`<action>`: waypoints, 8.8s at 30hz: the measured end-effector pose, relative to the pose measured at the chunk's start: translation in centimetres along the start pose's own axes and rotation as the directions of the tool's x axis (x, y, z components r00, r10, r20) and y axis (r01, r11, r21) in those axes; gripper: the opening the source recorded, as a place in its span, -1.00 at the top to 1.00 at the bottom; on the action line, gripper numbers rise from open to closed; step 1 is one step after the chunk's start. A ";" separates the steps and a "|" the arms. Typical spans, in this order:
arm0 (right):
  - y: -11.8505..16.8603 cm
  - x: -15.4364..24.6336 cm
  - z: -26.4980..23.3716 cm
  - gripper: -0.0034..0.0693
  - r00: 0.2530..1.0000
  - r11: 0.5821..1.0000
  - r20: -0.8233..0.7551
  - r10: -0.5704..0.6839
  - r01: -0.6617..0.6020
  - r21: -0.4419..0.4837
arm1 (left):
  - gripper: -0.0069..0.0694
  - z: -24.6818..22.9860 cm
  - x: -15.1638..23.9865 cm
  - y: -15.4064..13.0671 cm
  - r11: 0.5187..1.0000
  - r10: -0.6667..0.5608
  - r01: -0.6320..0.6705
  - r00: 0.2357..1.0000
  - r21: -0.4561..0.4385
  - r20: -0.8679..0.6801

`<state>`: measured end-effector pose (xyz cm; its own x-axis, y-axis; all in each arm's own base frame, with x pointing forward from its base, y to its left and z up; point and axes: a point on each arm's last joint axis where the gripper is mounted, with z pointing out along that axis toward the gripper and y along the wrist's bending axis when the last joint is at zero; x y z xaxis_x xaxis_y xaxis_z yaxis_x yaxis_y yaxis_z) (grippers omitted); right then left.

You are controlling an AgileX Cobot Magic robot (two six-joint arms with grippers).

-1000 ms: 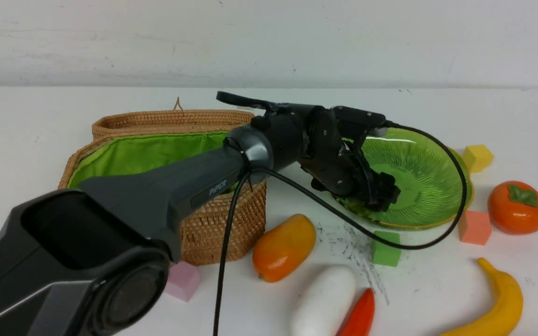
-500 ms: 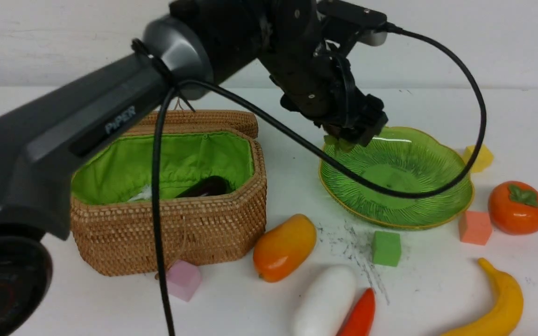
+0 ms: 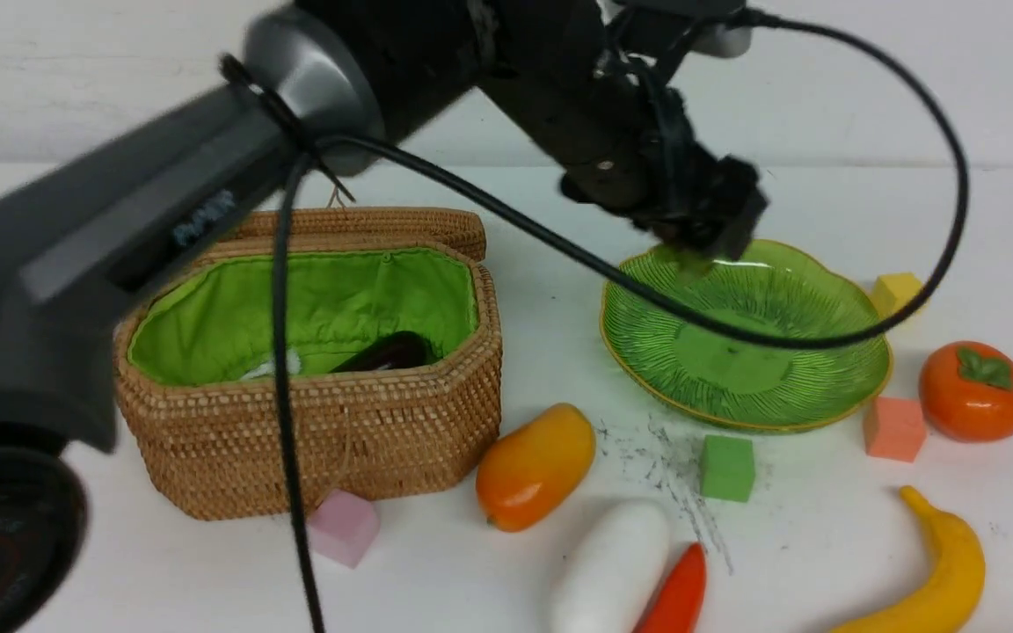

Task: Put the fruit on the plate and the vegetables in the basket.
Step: Grab a mangosteen with your left arm and put it on the plate on the right, then take a daikon with your left arm and place it on the basket on the left, then use the left arm to grab a carrot and put it into the left basket

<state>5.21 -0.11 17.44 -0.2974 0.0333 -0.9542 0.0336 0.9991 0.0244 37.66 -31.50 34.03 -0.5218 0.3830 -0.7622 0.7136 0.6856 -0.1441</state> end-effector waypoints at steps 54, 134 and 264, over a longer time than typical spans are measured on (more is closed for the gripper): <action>0.0 0.0 0.0 0.24 1.000 1.000 0.000 0.000 0.000 0.000 | 0.85 -7.8 5.7 -1.8 0.999 -0.041 0.037 0.902 -0.017 -0.429; 0.0 0.0 0.0 0.24 1.000 1.000 0.000 0.000 0.000 0.000 | -0.85 6.0 15.2 -7.2 0.967 -0.147 -0.035 0.735 -0.254 -0.662; 0.0 0.0 0.0 0.24 1.000 1.000 0.000 0.000 0.000 0.000 | -0.65 -5.3 11.8 -4.6 0.929 -0.356 0.339 0.714 -0.147 -0.602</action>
<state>5.21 -0.11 17.44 -0.2974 0.0333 -0.9542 0.0336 0.9991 0.0244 25.72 -26.89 29.01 -0.9085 0.4023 -0.1128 0.4172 0.8580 -0.2998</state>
